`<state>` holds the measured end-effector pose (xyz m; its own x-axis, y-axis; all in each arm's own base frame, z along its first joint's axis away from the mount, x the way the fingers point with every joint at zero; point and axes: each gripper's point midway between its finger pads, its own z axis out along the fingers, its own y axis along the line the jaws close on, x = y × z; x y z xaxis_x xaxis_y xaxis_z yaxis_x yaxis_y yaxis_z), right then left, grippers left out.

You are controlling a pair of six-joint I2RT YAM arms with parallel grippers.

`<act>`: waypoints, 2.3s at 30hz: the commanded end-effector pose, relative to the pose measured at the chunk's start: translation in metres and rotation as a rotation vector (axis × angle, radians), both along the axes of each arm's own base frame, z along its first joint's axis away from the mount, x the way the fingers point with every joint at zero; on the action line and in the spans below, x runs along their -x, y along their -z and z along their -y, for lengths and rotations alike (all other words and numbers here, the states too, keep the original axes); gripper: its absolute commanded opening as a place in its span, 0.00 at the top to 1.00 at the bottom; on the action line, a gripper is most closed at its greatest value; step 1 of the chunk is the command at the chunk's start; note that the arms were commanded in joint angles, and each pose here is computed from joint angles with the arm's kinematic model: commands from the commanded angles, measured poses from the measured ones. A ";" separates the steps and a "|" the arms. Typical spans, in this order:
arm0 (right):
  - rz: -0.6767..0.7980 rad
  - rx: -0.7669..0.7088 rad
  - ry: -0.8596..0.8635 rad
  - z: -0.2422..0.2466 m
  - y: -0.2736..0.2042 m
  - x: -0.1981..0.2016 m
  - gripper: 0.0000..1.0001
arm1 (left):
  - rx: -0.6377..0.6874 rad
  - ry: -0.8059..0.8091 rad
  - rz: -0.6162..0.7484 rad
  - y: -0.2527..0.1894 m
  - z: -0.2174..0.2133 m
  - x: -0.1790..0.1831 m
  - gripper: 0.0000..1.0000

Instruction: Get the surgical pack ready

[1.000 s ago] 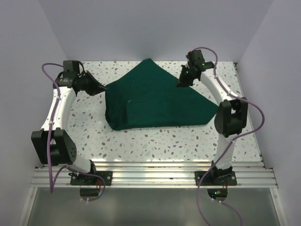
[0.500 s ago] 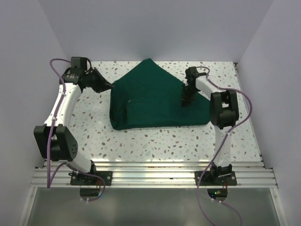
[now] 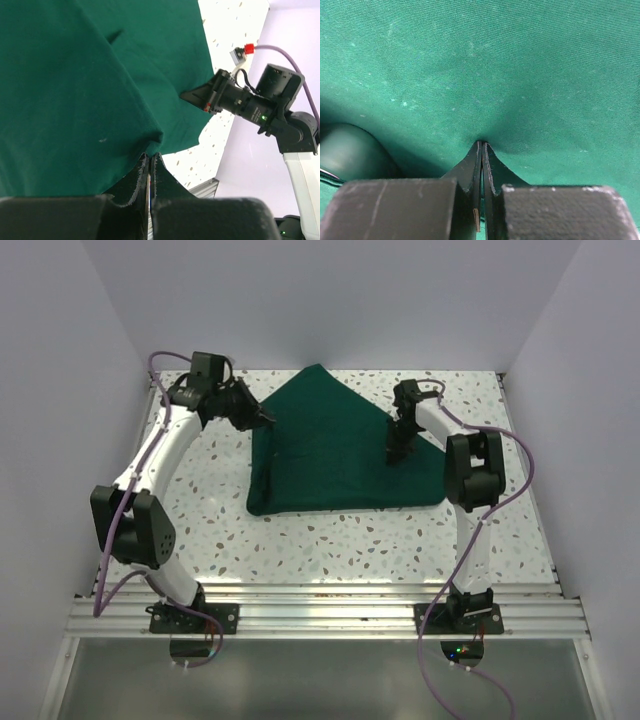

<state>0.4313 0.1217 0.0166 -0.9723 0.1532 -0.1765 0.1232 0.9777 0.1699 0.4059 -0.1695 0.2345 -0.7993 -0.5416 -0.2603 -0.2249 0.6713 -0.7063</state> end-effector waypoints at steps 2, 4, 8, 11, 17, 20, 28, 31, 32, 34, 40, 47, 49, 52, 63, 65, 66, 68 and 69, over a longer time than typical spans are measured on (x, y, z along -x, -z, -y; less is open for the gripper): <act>-0.064 0.038 -0.025 0.005 0.029 0.009 1.00 | 0.042 0.052 0.055 -0.014 0.042 -0.013 1.00; -0.069 0.038 -0.029 0.005 0.030 0.009 1.00 | 0.043 0.068 0.061 -0.016 0.052 -0.017 1.00; -0.075 0.038 -0.030 0.005 0.032 0.009 1.00 | 0.044 0.117 0.041 -0.004 0.083 -0.020 1.00; -0.082 0.031 -0.033 0.002 0.034 0.010 1.00 | 0.054 0.153 0.042 -0.003 0.106 -0.023 1.00; -0.089 0.025 -0.035 0.000 0.037 0.009 1.00 | 0.042 0.207 0.011 0.016 0.137 -0.024 1.00; -0.089 0.023 -0.037 -0.001 0.037 0.009 1.00 | 0.035 0.213 -0.003 0.025 0.142 -0.025 1.00; -0.093 0.023 -0.041 -0.001 0.039 0.008 1.00 | 0.035 0.237 -0.031 0.044 0.162 -0.028 1.00; -0.100 0.022 -0.042 -0.001 0.041 0.009 1.00 | 0.041 0.241 -0.037 0.049 0.169 -0.032 1.00; -0.103 0.019 -0.044 -0.003 0.041 0.009 1.00 | 0.045 0.249 -0.030 0.047 0.173 -0.033 1.00; -0.098 0.019 -0.046 -0.003 0.040 0.008 1.00 | 0.044 0.253 -0.053 0.058 0.177 -0.035 1.00; -0.103 0.017 -0.048 -0.003 0.041 0.007 1.00 | 0.060 0.281 -0.071 0.071 0.196 -0.033 1.00; -0.110 0.012 -0.049 -0.004 0.044 0.008 1.00 | 0.054 0.286 -0.102 0.091 0.199 -0.035 0.99; -0.111 0.009 -0.049 -0.005 0.045 0.008 1.00 | 0.050 0.287 -0.117 0.098 0.200 -0.034 0.99; -0.113 0.009 -0.049 -0.006 0.045 0.007 1.00 | 0.051 0.293 -0.126 0.106 0.202 -0.035 0.96; -0.119 0.008 -0.053 -0.007 0.047 0.007 1.00 | 0.036 0.343 -0.105 0.110 0.202 -0.035 0.59; -0.119 0.006 -0.053 -0.007 0.047 0.007 1.00 | 0.026 0.350 -0.088 0.106 0.200 -0.037 0.56; -0.121 0.006 -0.053 -0.007 0.047 0.007 1.00 | 0.014 0.355 -0.080 0.103 0.196 -0.037 0.55; -0.123 0.006 -0.051 -0.007 0.047 0.008 1.00 | 0.003 0.354 -0.061 0.095 0.190 -0.040 0.55; -0.122 0.003 -0.050 -0.008 0.045 0.007 1.00 | -0.028 0.351 -0.031 0.086 0.183 -0.041 0.55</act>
